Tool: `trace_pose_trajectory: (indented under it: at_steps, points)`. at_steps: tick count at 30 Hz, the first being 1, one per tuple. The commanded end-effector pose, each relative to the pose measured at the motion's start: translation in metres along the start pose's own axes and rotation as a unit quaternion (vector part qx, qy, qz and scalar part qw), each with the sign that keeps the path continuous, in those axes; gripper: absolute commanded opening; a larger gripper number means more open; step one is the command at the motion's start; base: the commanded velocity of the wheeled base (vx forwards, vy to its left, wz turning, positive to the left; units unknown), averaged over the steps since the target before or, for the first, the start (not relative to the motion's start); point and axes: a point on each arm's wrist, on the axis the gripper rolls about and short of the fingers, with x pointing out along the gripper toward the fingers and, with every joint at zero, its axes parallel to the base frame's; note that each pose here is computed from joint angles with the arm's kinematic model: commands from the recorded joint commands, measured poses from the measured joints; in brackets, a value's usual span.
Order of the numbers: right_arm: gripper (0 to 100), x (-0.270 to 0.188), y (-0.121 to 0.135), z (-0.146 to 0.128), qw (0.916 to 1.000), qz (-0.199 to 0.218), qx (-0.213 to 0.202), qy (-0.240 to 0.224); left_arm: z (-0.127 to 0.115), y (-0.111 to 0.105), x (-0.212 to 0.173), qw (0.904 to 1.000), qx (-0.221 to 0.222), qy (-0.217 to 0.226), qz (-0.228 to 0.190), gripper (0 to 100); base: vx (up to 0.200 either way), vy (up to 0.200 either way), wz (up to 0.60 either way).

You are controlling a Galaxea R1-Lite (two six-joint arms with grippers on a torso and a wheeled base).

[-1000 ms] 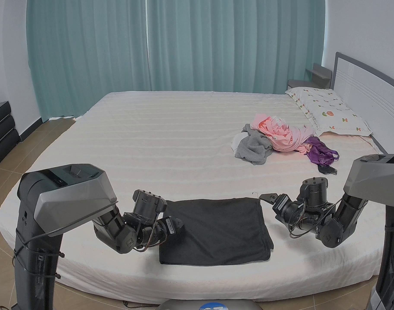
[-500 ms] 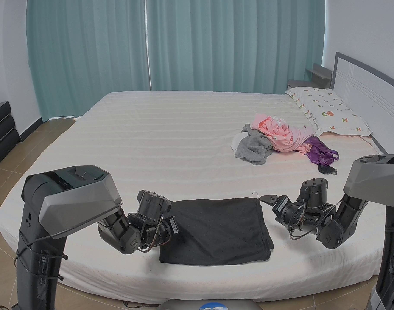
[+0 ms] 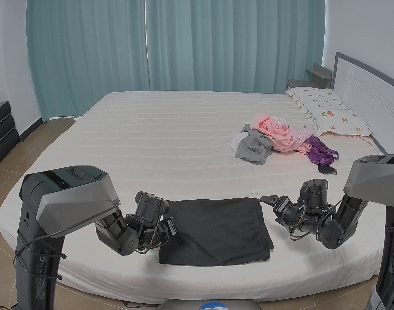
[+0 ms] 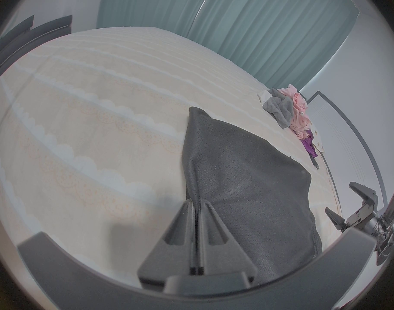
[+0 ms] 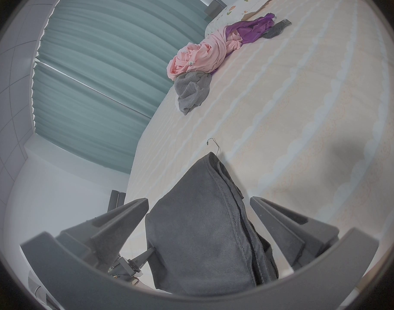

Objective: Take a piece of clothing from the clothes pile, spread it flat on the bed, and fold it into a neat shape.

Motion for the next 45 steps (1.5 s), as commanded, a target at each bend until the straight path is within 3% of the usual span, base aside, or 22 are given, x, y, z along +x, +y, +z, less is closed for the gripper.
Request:
trace_pose_trajectory:
  at_steps: [1,12,23,45]
  points:
    - [100,0.000,-0.001,-0.001,1.0000,-0.001,0.000,0.002,0.000,-0.001,-0.002,1.0000,0.001,0.000,0.000,0,0.000,0.000,0.00]
    - [100,0.001,-0.003,0.000,1.0000,-0.003,0.002,0.004,0.000,0.001,-0.002,1.0000,0.002,0.002,0.003,0,0.000,0.000,0.00]
    - [100,0.001,-0.003,0.000,1.0000,-0.004,0.002,0.004,0.006,0.002,-0.011,1.0000,-0.004,-0.006,0.002,0,0.000,0.200,0.00]
    - [100,0.001,-0.004,0.000,1.0000,-0.004,0.003,0.004,0.026,0.026,-0.018,0.9989,-0.031,-0.022,0.026,0,0.000,0.200,0.00]
